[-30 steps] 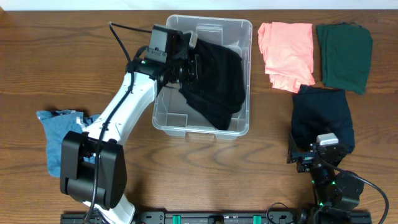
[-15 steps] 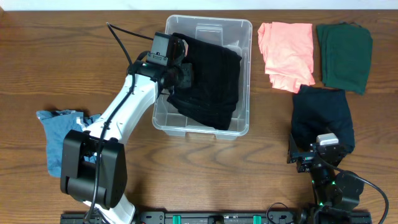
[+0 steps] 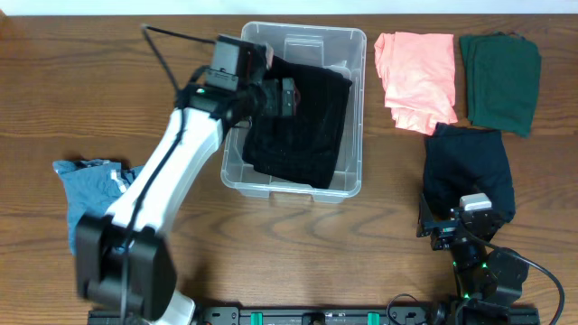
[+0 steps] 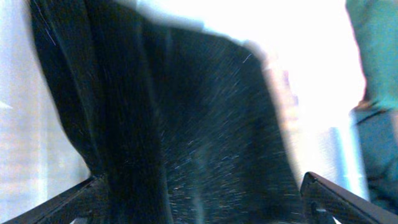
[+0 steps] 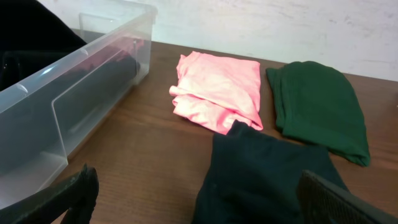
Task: Pack container
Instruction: 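Lower the black garment into the bin and open the left gripper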
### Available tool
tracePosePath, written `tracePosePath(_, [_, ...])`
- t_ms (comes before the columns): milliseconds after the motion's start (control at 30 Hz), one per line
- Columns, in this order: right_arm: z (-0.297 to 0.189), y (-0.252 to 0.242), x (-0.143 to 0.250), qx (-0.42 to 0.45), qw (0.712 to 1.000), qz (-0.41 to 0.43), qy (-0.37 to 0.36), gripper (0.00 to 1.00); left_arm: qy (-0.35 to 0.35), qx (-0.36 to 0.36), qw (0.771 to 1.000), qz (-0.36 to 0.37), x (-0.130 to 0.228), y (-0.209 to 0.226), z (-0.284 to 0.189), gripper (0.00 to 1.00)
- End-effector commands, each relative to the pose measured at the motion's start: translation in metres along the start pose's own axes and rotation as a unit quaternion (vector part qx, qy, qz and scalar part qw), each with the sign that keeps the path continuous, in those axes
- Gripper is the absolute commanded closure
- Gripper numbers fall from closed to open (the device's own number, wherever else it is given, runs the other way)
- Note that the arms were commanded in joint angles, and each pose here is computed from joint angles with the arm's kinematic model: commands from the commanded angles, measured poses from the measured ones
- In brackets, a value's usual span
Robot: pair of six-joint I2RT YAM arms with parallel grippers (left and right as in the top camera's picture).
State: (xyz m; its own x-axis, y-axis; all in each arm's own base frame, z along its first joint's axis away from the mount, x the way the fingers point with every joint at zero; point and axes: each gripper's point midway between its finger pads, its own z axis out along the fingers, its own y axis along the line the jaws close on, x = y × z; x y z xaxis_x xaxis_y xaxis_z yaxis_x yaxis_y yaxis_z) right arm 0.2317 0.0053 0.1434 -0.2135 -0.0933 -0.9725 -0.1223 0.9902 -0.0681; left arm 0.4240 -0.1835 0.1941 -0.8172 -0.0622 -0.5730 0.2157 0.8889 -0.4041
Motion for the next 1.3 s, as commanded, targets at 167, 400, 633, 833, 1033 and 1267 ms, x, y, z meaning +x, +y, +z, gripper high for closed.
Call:
tracePosePath(167, [0.0, 0.0, 0.0, 0.0, 1.0, 0.005, -0.001, 0.01, -0.11, -0.01, 0.993, 0.029, -0.046, -0.02, -0.077, 0.02])
tracePosePath(400, [0.0, 0.0, 0.0, 0.0, 1.0, 0.005, -0.001, 0.01, -0.045, -0.031, 0.998, 0.023, -0.02, -0.005, -0.035, 0.2])
tracePosePath(633, [0.0, 0.0, 0.0, 0.0, 1.0, 0.005, -0.001, 0.01, 0.031, -0.057, 0.997, 0.042, 0.016, 0.008, 0.036, 0.61])
tracePosePath(833, [0.0, 0.0, 0.0, 0.0, 1.0, 0.005, -0.001, 0.01, 0.045, -0.186, 0.98, 0.062, 0.033, 0.051, 0.071, 0.66])
tracePosePath(1033, [0.0, 0.0, 0.0, 0.0, 1.0, 0.005, -0.001, 0.01, 0.068, -0.264, 0.959, 0.08, 0.054, 0.08, 0.094, 0.66])
tracePosePath(1267, [0.0, 0.0, 0.0, 0.0, 1.0, 0.005, -0.001, 0.01, 0.118, -0.271, 0.952, 0.078, 0.084, 0.095, 0.116, 0.66])
